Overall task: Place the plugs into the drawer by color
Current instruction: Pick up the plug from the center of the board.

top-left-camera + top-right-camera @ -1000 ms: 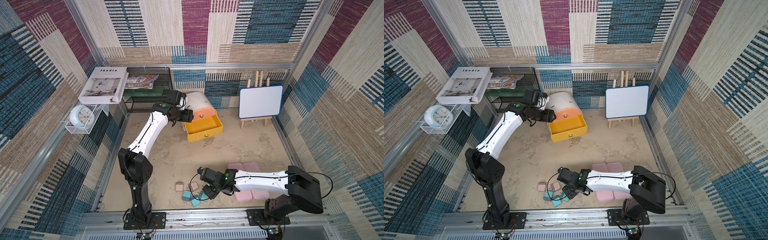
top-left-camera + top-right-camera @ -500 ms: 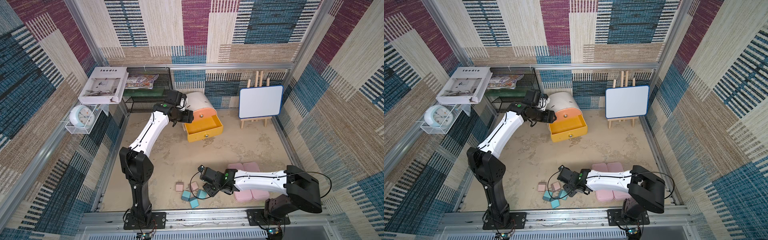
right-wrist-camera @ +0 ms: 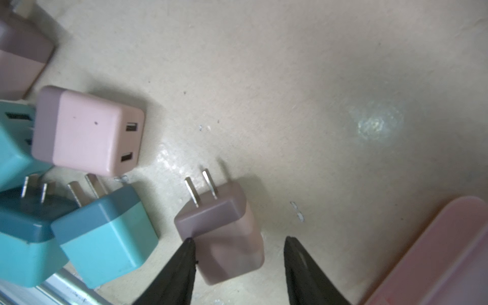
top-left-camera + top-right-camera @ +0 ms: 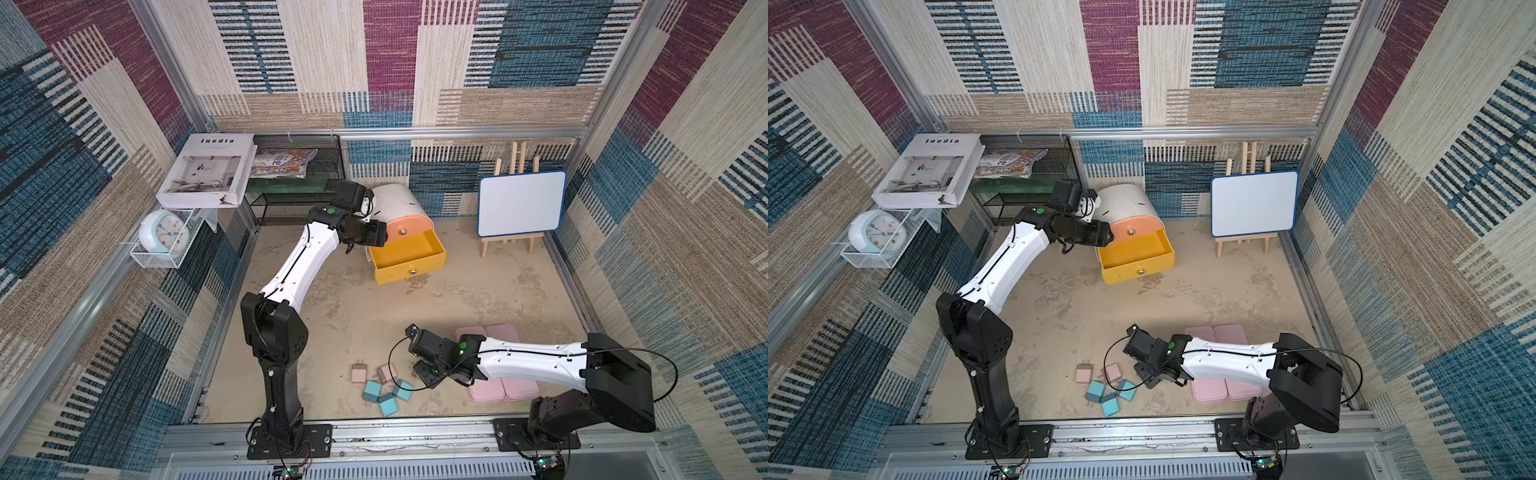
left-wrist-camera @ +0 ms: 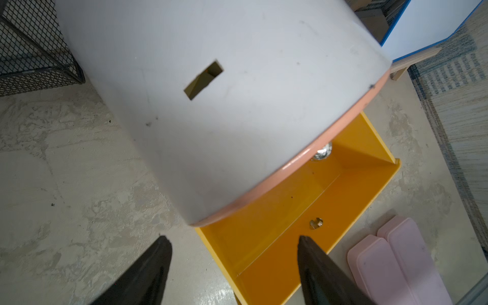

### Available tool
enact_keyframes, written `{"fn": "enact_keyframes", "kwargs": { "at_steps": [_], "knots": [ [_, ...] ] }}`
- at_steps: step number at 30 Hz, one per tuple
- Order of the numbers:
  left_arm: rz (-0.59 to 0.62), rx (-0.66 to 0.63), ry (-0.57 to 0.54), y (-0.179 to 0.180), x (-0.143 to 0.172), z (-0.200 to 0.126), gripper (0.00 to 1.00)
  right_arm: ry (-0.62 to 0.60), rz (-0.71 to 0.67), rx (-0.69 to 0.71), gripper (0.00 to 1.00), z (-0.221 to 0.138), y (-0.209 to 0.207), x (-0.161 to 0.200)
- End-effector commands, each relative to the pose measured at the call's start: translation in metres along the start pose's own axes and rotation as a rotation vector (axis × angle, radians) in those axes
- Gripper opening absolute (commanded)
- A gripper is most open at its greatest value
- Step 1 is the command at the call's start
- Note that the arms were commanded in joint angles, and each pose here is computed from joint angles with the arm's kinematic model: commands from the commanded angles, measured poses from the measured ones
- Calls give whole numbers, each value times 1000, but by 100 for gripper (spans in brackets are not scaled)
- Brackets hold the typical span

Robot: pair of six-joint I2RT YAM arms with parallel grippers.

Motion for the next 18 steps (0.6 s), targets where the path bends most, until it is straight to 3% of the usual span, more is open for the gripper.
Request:
{"fn": "enact_keyframes", "kwargs": {
  "at_steps": [1,18],
  "knots": [
    [-2,14,-8,-2,-2,-1,79,24,-26,5,57,6,0,4],
    [-1,18,-13,-2,-5,1,79,9,-66,58,55,12,4,-11]
  ]
}}
Point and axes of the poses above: each gripper's point midway between its finger pads, its own z axis out along the fingers, its own y axis along the line the jaws close on, x = y × z, the point moved 9 cm from there along -z, back along the fingers, and after that the axes turned 7 degrees about z, right-handed, at the moved point
